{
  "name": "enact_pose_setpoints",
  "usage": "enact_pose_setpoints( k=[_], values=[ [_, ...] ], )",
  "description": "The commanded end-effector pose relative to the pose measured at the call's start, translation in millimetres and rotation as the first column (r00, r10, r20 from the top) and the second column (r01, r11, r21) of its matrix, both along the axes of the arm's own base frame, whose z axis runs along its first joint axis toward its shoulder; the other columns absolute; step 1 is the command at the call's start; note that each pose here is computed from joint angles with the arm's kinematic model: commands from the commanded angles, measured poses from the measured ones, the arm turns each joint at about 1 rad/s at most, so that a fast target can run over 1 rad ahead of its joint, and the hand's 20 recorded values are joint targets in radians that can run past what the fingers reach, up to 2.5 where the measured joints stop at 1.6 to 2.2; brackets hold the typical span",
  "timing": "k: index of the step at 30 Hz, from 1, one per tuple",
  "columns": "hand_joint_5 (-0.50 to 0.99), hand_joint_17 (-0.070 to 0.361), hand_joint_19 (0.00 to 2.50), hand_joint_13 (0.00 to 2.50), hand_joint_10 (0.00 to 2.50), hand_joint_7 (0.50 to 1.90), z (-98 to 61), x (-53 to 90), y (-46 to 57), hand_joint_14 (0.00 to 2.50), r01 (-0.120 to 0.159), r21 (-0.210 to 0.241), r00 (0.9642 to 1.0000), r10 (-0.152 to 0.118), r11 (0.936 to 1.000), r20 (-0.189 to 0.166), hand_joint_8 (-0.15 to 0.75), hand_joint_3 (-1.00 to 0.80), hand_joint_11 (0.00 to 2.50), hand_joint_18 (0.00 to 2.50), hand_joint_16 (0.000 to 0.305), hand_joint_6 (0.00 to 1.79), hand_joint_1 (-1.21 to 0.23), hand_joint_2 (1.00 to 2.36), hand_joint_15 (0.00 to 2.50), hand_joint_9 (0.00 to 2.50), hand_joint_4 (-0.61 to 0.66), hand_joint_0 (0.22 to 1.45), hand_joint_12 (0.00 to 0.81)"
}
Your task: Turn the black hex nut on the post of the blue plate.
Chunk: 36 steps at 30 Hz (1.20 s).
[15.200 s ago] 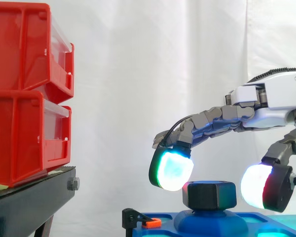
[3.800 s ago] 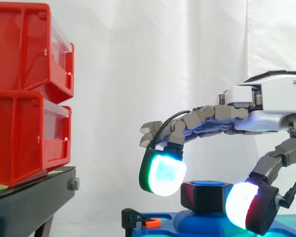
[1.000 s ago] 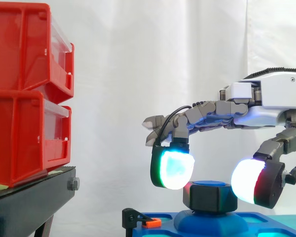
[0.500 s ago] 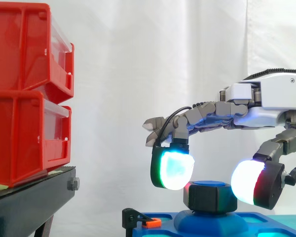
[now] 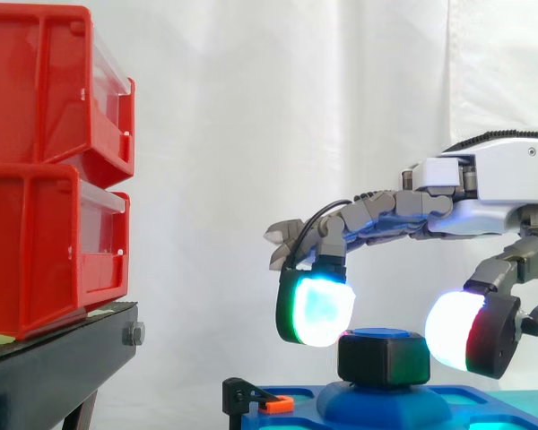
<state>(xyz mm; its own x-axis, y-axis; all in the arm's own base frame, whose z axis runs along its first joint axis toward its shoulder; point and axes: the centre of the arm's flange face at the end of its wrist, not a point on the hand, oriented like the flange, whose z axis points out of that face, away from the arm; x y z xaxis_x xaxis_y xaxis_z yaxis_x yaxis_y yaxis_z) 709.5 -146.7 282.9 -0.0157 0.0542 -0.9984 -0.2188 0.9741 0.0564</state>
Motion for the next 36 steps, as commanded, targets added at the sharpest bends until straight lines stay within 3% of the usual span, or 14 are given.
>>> enact_pose_setpoints(
  k=[1, 20, 36],
  values=[
    [-0.09, 0.101, 0.23, 0.10, 0.37, 1.10, 0.0, -0.8, -0.7, 0.00, 0.000, -0.003, 1.0000, 0.000, 1.0000, -0.003, 0.067, -0.50, 0.34, 0.19, 0.045, 0.50, -0.58, 1.00, 0.03, 0.16, 0.45, 0.39, 0.289],
    [-0.09, 0.102, 0.22, 0.10, 0.46, 1.10, -4.6, -7.2, -5.2, 0.00, -0.001, -0.046, 0.9991, -0.001, 0.9989, -0.043, 0.061, -0.50, 0.27, 0.20, 0.045, 0.50, -0.58, 1.00, 0.03, 0.14, 0.45, 0.39, 0.290],
    [-0.09, 0.101, 0.23, 0.10, 0.48, 1.10, 8.8, -16.9, -6.7, 0.00, -0.002, -0.081, 0.9978, -0.004, 0.9967, -0.066, 0.062, -0.50, 0.28, 0.20, 0.045, 0.50, -0.57, 1.00, 0.03, 0.14, 0.45, 0.39, 0.288]
  ],
)
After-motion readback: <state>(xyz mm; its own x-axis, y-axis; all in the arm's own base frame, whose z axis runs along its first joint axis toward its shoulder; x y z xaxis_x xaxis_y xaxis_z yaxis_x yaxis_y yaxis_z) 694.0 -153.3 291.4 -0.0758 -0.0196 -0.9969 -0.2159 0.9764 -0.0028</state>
